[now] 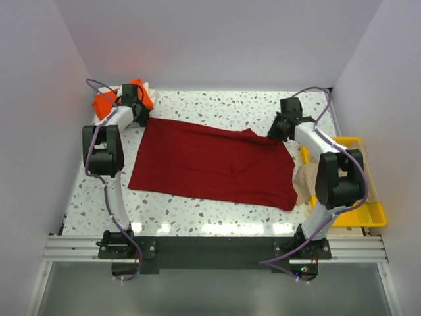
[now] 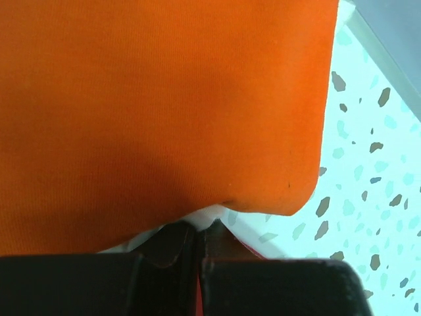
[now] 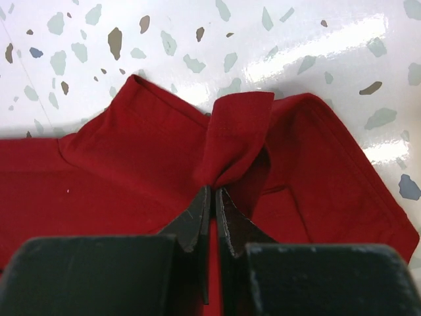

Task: Fold and stack the t-shirts
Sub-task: Fold the tshirt

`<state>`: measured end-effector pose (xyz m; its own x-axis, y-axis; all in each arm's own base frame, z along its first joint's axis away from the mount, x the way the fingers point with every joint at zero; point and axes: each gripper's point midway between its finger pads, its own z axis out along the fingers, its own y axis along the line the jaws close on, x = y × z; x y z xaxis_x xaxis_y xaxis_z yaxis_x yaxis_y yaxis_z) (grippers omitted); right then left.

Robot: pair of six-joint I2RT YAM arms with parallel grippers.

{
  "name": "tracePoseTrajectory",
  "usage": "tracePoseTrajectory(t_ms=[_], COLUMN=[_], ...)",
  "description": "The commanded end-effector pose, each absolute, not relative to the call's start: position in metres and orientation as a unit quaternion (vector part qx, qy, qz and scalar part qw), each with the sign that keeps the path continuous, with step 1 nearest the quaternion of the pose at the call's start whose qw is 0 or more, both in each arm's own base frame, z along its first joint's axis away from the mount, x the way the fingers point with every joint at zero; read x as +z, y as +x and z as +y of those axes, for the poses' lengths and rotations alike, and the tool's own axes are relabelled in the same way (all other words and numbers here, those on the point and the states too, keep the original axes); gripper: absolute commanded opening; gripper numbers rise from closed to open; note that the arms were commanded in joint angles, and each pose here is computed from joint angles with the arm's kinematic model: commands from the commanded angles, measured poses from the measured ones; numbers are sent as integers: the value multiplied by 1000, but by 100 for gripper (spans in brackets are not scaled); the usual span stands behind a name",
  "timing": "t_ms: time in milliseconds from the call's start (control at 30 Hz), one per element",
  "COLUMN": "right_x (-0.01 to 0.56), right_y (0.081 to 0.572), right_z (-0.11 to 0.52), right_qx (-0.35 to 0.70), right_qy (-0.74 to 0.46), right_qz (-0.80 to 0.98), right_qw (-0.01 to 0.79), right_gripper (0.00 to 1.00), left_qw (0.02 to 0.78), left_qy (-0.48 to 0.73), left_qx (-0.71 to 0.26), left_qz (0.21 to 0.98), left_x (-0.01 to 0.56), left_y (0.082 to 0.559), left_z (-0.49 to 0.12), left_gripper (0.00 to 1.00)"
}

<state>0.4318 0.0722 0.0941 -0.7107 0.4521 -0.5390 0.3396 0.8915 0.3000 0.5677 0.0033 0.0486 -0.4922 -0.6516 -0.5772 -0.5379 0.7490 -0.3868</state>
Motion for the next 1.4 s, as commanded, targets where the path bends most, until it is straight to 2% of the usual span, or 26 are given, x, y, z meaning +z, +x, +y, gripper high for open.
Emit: tracePoseTrajectory(t_ms=[0,200,433,700,1033,1233,1367], right_x=[112,116,115,115,118,116,115], right_y=[450,448,446,436,428,429,429], right_z=[76,75,70,61,57,63,62], right_qx=[112,108,97,73,68,82,77], right_qy=[217,215,218,225,231,227,223], right_qz=[907,907,907,908,905,907,909], right_qw=[344,347,347,346,351,344,343], right_gripper=[0,0,0,0,0,0,0], left_qw=[421,436,422,431,434,427,410], left_qy=[-322,-304,-303,-296,-306,-311,-331], left_qx=[-103,-136,-133,-139,-126,-126,-129], left_qz=[841,836,844,841,838,840,840], left_x=[85,102,89,101,102,91,74], left_y=[594,588,569,557,531,538,548], left_z=[14,-5,-16,-33,-31,-26,-2], left_gripper=[0,0,0,0,0,0,0])
